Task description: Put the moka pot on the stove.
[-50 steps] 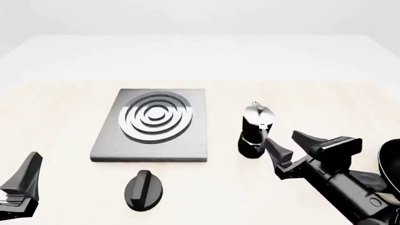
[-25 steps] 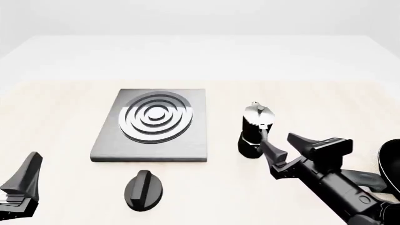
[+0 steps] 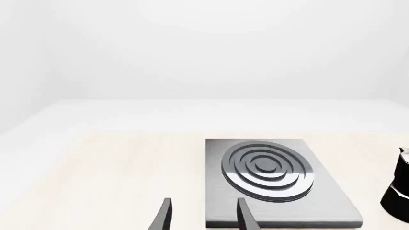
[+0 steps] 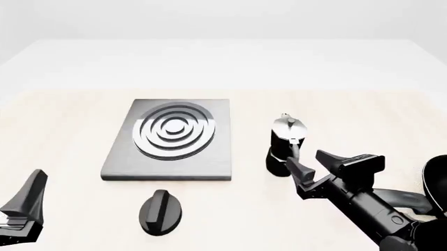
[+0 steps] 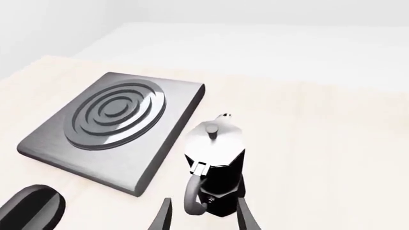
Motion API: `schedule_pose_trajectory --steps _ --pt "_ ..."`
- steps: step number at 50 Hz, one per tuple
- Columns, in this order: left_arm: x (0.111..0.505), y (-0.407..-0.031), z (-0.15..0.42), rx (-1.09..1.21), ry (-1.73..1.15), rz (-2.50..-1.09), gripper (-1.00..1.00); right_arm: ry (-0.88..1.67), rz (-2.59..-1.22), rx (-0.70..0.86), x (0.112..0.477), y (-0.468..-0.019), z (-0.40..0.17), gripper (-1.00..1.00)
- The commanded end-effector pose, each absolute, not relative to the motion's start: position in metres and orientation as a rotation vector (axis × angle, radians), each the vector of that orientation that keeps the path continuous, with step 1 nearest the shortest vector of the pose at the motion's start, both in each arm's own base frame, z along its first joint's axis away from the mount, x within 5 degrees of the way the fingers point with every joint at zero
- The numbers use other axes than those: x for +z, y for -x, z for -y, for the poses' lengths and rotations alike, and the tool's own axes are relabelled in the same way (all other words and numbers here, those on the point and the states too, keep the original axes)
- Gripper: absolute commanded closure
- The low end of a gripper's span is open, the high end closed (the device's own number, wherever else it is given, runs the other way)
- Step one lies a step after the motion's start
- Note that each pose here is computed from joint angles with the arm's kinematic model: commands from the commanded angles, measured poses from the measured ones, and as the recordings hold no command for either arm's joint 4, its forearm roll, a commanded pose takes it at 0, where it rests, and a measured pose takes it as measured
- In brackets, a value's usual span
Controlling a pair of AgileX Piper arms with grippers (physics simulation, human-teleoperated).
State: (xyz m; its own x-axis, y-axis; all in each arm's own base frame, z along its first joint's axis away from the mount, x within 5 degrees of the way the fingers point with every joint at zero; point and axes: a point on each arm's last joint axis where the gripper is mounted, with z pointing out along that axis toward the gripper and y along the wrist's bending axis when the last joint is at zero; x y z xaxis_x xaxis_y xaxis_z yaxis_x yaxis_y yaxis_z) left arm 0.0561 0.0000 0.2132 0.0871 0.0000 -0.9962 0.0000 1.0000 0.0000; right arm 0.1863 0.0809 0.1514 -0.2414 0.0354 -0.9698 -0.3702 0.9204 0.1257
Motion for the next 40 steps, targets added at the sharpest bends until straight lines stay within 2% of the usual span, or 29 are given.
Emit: schedule_pose_trajectory --steps 1,40 --pt "0.213 -0.056 0.0 0.0 0.0 -1.484 -1.0 0.255 -1.788 0.392 0.147 -0.189 -0.084 -1.0" --pt "0.213 -0.056 0.0 0.0 0.0 -1.484 -1.0 0.245 -1.81 0.408 0.135 -0.199 -0.089 -1.0"
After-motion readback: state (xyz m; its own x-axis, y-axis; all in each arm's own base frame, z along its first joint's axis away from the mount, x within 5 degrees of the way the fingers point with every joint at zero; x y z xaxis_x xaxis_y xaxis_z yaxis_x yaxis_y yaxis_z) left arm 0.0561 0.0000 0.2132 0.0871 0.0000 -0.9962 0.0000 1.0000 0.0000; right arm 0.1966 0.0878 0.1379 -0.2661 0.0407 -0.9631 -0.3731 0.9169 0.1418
